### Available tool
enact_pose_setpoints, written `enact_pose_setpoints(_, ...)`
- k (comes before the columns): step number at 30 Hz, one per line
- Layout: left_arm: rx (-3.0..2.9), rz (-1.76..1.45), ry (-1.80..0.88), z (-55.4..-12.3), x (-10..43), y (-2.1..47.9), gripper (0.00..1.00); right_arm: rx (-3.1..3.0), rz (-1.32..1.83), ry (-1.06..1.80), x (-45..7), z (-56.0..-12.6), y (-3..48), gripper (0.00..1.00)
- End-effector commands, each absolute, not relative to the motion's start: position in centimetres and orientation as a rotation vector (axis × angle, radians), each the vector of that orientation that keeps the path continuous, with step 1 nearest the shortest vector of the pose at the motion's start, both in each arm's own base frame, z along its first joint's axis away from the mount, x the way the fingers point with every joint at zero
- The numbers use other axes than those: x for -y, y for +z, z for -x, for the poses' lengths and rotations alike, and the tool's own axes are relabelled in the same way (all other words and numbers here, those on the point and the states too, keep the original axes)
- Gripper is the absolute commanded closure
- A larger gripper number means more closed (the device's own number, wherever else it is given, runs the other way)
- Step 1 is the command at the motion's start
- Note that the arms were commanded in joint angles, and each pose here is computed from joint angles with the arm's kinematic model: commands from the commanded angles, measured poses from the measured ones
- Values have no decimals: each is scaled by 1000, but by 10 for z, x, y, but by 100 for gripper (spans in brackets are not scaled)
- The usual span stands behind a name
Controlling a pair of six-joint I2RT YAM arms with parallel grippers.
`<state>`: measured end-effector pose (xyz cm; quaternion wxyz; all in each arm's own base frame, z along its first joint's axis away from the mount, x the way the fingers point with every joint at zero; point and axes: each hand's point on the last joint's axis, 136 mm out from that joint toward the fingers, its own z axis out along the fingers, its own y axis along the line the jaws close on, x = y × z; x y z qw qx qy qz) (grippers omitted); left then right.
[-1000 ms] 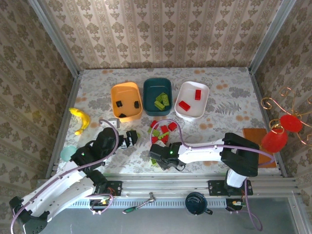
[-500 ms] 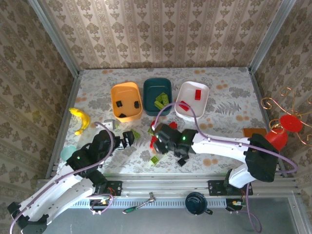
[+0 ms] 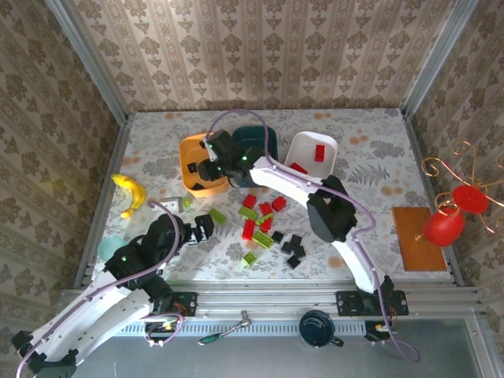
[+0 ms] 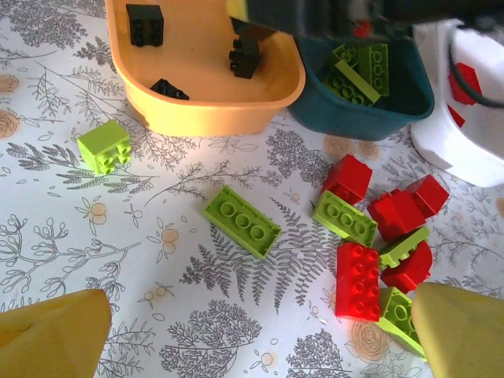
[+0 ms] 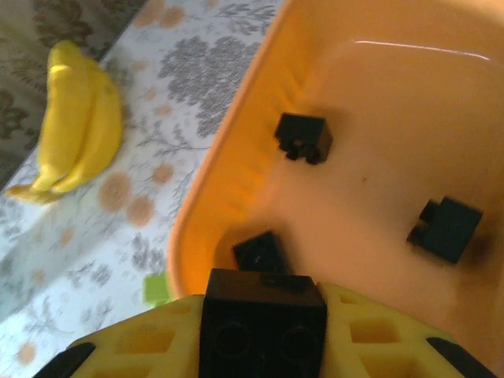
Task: Sort the legos into containers by color
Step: Place the lego in the container.
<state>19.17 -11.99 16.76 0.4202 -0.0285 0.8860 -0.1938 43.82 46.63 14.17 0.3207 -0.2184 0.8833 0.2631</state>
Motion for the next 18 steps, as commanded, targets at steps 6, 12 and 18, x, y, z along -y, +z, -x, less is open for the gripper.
enact_pose_setpoints(6, -2317, 35, -500, -187, 132, 145, 1, -2358, 503, 812, -472, -459, 155, 32)
enact_pose_setpoints(12, -2342, -73, -541, -183, 153, 144, 2, -2247, 487, 815, -446, -443, 211, 27)
enact_pose_setpoints(18, -2406, -295, -570, -166, 194, 130, 2, -2227, 388, 816, -388, -400, 223, 26)
